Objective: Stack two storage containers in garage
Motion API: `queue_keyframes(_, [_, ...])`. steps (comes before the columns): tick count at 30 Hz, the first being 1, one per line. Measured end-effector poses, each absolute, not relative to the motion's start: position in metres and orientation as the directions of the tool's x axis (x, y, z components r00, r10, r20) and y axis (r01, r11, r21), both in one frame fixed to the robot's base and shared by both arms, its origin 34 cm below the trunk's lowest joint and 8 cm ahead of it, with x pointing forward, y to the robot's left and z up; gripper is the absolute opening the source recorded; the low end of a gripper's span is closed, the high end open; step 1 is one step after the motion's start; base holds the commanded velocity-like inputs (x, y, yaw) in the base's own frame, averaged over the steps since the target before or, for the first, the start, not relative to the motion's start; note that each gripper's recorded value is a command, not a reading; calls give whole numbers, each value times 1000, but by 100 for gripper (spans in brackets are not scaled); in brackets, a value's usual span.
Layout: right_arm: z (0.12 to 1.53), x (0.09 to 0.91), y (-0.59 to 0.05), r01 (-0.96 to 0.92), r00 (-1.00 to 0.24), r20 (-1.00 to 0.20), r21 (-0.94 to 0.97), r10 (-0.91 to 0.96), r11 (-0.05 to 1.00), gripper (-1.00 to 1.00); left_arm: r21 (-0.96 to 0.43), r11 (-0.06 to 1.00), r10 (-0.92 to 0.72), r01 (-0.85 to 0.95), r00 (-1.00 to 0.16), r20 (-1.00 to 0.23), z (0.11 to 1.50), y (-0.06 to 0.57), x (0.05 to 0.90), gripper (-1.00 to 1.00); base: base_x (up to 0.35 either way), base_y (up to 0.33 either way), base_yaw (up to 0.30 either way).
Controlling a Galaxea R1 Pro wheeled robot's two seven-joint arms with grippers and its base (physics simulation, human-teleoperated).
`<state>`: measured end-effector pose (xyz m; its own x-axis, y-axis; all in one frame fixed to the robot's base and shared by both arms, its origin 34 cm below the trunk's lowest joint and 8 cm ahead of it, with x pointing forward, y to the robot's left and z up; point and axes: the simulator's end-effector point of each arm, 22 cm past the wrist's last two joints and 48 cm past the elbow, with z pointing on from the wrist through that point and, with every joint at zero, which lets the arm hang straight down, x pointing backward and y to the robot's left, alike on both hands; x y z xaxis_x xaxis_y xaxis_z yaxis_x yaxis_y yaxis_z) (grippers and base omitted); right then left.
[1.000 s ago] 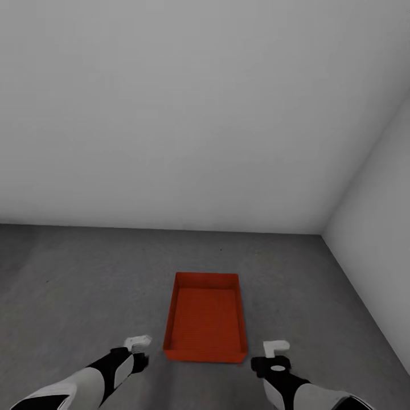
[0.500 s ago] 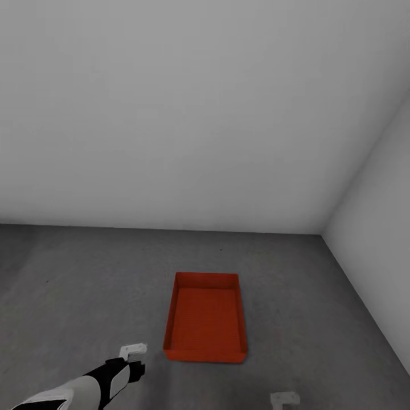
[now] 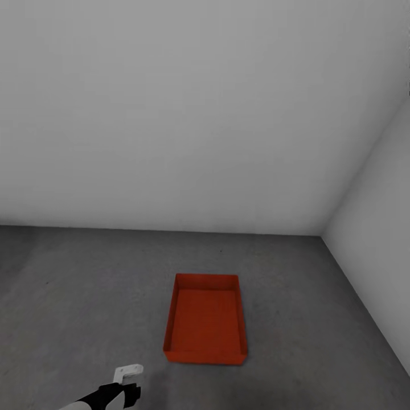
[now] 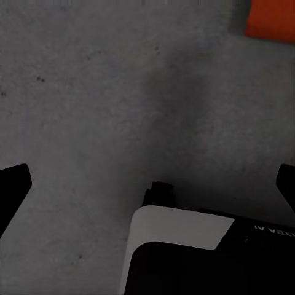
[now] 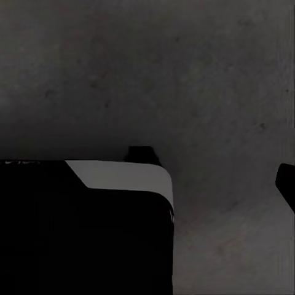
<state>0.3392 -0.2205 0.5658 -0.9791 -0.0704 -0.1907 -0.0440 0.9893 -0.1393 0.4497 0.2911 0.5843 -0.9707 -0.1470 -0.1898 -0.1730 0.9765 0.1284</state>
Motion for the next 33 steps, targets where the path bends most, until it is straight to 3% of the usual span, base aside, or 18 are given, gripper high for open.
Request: queue_keyframes(33, [572, 338, -215, -39, -975, -210, -133, -66, 990, 100, 140, 975, -148, -175, -972, -183, 586, 300, 428, 100, 0, 0, 0])
